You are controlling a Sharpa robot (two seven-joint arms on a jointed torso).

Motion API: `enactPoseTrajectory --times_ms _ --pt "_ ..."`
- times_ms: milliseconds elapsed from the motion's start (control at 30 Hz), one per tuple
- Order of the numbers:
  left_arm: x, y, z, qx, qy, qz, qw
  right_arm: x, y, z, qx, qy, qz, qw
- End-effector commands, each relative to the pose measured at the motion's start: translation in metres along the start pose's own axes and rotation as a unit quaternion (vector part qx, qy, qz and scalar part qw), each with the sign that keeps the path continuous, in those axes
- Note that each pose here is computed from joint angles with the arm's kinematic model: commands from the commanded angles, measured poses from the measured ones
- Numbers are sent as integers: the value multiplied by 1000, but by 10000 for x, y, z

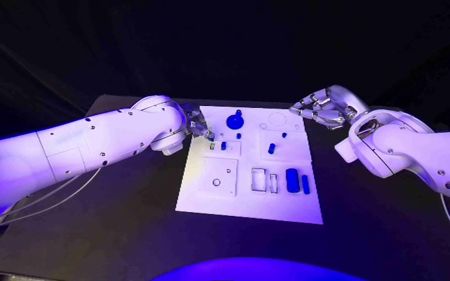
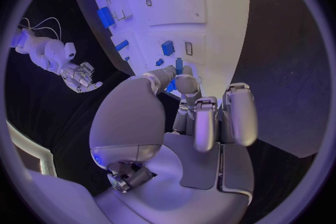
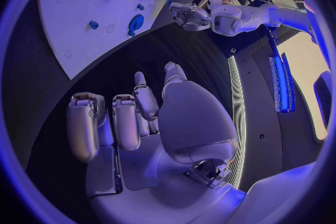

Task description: Assemble the parts on the task board

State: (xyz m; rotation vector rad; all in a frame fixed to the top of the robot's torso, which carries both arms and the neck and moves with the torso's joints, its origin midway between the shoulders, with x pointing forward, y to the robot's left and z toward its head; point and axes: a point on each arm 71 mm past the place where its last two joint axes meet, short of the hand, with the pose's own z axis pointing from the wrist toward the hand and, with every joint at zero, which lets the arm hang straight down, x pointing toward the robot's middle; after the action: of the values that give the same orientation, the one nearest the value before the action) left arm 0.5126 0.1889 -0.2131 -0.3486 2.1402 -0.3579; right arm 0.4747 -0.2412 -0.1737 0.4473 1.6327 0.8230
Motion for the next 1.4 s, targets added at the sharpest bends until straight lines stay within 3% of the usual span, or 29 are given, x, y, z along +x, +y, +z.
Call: enactPoseTrajectory --times_ms 33,833,1400 --pt "19 -35 15 6 -11 27 1000 20 12 -1 -7 7 -3 1000" --pt "123 1 116 -23 19 61 998 31 10 -2 -6 8 -2 1000" --pt "168 -44 132 -20 27 64 997 38 7 0 -6 9 -1 1000"
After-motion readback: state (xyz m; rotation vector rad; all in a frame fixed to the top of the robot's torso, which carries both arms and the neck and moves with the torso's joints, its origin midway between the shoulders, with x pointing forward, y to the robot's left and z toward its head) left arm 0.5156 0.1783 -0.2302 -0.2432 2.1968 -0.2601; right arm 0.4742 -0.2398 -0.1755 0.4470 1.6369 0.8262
